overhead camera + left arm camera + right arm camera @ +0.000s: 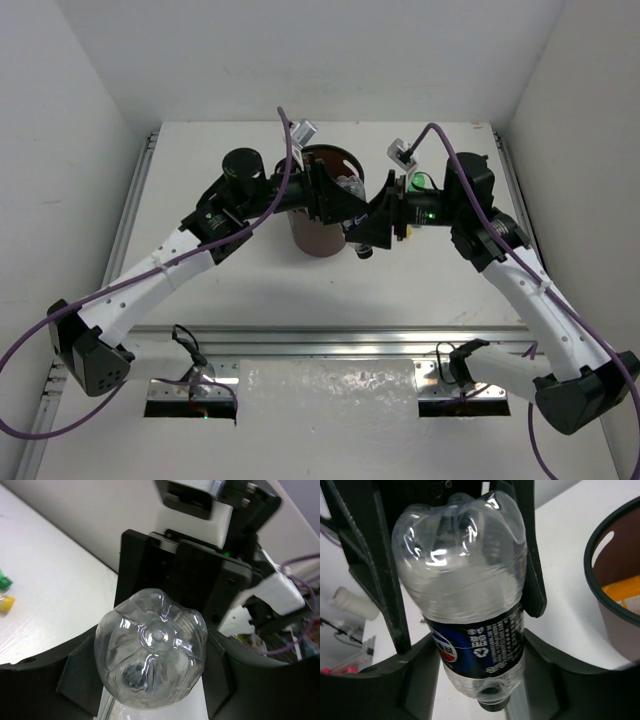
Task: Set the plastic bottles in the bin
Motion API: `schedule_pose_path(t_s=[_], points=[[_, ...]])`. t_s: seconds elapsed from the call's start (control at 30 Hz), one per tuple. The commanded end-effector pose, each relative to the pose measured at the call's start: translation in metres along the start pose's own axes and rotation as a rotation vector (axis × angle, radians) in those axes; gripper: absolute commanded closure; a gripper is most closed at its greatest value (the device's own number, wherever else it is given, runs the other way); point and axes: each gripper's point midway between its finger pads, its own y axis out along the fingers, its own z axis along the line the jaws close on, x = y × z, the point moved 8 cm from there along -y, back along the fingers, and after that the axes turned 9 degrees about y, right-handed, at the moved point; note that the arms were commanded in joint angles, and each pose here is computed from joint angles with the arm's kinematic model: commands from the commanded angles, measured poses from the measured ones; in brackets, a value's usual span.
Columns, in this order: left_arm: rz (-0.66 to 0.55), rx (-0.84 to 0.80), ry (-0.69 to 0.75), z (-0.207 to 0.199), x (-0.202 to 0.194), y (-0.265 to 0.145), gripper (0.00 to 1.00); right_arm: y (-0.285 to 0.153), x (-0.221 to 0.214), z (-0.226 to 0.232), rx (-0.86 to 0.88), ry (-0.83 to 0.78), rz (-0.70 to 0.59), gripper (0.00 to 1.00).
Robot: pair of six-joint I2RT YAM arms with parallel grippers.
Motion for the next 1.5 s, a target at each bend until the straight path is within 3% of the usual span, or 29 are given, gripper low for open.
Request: schedule_pose_path(t_s=[0.0,0.03,0.07,0.17,0.2,0.23,0.33,0.43,0.5,0.53,0.63,0.7,0.83,0.93,1.1,1.4,1.47], points=[[-0.052,0.129,0.026,0.004,0.017,0.002,0.99,-0.003,0.02,0.005,-0.071,-0.095,-0.086,0.11],[-0.066,0.217,0.019,0.012,0.02,0.003,0.99,-0.006,0.018,0.002,-0.123,-0.087,-0.099,0.01],[-0.116,0.431,0.007,0.025,0.034,-0.003,0.99,-0.01,0.012,-0.004,-0.202,-0.059,-0.087,0.01],[-0.176,0.805,0.008,0.058,0.06,-0.013,0.99,-0.039,0.009,-0.041,-0.725,0.03,-0.183,0.01],[-0.182,0.854,0.011,0.065,0.065,-0.014,0.98,-0.042,0.005,-0.04,-0.735,0.044,-0.173,0.01],[-0.154,0.906,0.004,0.083,0.062,-0.007,0.98,-0.054,0.004,-0.052,-0.887,0.054,-0.215,0.01],[-0.18,1.009,0.02,0.11,0.081,-0.007,0.95,-0.074,-0.001,-0.062,-1.037,0.089,-0.254,0.01],[-0.162,1.05,-0.001,0.143,0.082,-0.004,0.83,-0.086,0.002,-0.075,-1.106,0.128,-0.273,0.01],[-0.121,1.05,-0.032,0.155,0.077,-0.001,0.63,-0.093,0.002,-0.093,-1.163,0.169,-0.277,0.01],[-0.096,1.064,-0.045,0.163,0.072,0.001,0.43,-0.096,0.003,-0.101,-1.197,0.178,-0.286,0.01],[-0.096,1.038,-0.06,0.162,0.066,-0.001,0.19,-0.1,0.004,-0.141,-1.286,0.23,-0.243,0.01],[-0.114,1.01,-0.067,0.148,0.069,-0.006,0.15,-0.098,0.001,-0.181,-1.306,0.268,-0.19,0.02],[-0.15,0.952,-0.051,0.106,0.081,-0.029,0.0,-0.099,-0.002,-0.25,-1.299,0.331,-0.127,0.16],[-0.175,0.914,-0.019,0.075,0.082,-0.053,0.0,-0.097,0.013,-0.28,-1.321,0.282,-0.11,0.16],[-0.177,0.908,0.025,0.047,0.06,-0.093,0.0,-0.091,0.012,-0.339,-1.326,0.354,-0.032,0.2],[-0.145,0.945,0.051,0.034,0.028,-0.128,0.0,-0.084,-0.027,-0.408,-1.348,0.459,0.127,0.24],[-0.138,0.948,0.063,0.035,0.027,-0.128,0.0,-0.082,-0.034,-0.41,-1.326,0.482,0.137,0.32]])
